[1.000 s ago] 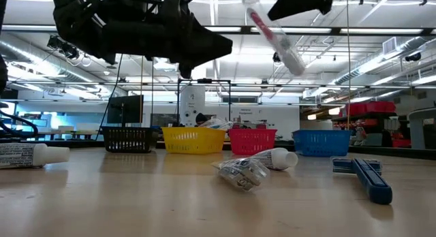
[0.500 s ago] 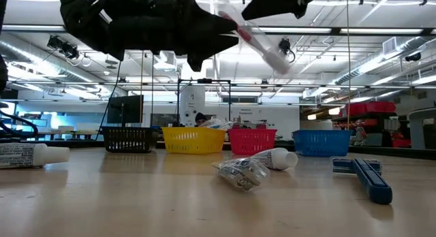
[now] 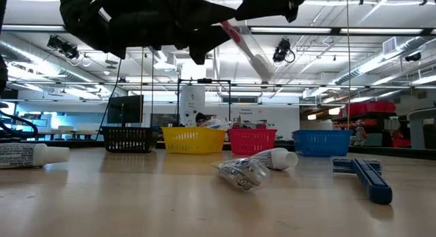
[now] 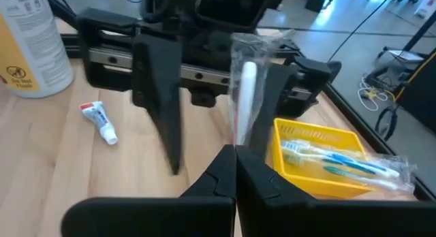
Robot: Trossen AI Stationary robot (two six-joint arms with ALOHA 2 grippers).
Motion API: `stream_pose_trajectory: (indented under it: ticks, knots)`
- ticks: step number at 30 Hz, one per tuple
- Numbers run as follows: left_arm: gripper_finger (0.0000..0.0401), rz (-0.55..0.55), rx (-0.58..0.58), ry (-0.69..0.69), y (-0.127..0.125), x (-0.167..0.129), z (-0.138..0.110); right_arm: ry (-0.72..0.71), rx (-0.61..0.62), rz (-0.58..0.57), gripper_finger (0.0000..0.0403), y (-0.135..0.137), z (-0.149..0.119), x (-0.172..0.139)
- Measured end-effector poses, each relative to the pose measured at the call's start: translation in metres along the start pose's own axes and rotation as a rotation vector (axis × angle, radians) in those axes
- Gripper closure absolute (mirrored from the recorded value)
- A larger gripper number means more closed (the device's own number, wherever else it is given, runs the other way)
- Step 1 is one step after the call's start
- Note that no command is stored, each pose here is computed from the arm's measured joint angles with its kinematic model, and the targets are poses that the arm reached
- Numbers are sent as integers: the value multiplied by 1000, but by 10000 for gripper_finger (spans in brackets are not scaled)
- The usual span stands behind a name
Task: Pick & Place Travel size toiletries
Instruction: Put the orange toothbrush into the yellow bin
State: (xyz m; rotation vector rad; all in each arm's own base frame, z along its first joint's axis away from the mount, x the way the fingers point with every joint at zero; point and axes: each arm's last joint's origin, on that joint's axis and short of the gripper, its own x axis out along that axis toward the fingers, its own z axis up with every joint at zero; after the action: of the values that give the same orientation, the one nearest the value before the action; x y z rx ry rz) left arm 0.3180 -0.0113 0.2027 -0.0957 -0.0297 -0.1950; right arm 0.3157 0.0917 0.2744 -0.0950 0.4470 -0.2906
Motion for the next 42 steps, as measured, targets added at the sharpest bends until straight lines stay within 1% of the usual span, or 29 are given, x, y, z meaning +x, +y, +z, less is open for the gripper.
stream_pose_trajectory:
  ticks: [2, 5, 10, 15, 19, 22, 24, 28, 30, 33, 35, 37, 39, 41, 42]
  knots:
    - [196, 0, 1, -6, 0, 1, 2, -1, 5, -7, 403, -2, 0, 1]
    - [220, 15, 5, -9, 1, 3, 4, 0, 14, -12, 403, -4, 1, 2]
    - [278, 61, 7, -8, 2, 3, 4, 1, 15, -16, 403, -5, 1, 3]
    - [336, 75, -1, 45, 3, 3, -1, 3, 13, -16, 401, -5, 0, 3]
    - [370, 104, -5, 77, 4, 3, -5, 8, 10, -18, 400, -5, 0, 3]
    - [372, 119, -13, 85, 4, 3, -5, 21, 2, -16, 399, -5, -1, 3]
    - [372, 121, -28, 84, 4, 3, -5, 40, -8, 5, 394, -5, -3, 3]
    - [357, 126, -47, 91, 5, 3, -6, 92, -5, 41, 377, -4, -8, 3]
    - [359, 152, -65, 112, 6, 2, -9, 124, 11, 39, 368, -5, -12, 2]
    - [372, 228, -94, 156, 11, 0, -13, 187, 62, 20, 359, -6, -18, 1]
    - [373, 299, -116, 162, 18, -3, -12, 236, 121, -1, 358, -8, -23, 0]
    - [373, 361, -114, 160, 27, -6, -1, 272, 188, -23, 357, -9, -28, -1]
    - [373, 436, -100, 194, 39, -9, 16, 291, 234, -35, 357, -9, -34, -1]
    - [373, 531, -90, 284, 53, -12, 33, 307, 249, -30, 357, -8, -40, 0]
    - [373, 577, -89, 350, 60, -15, 40, 308, 252, -20, 357, -7, -42, 0]
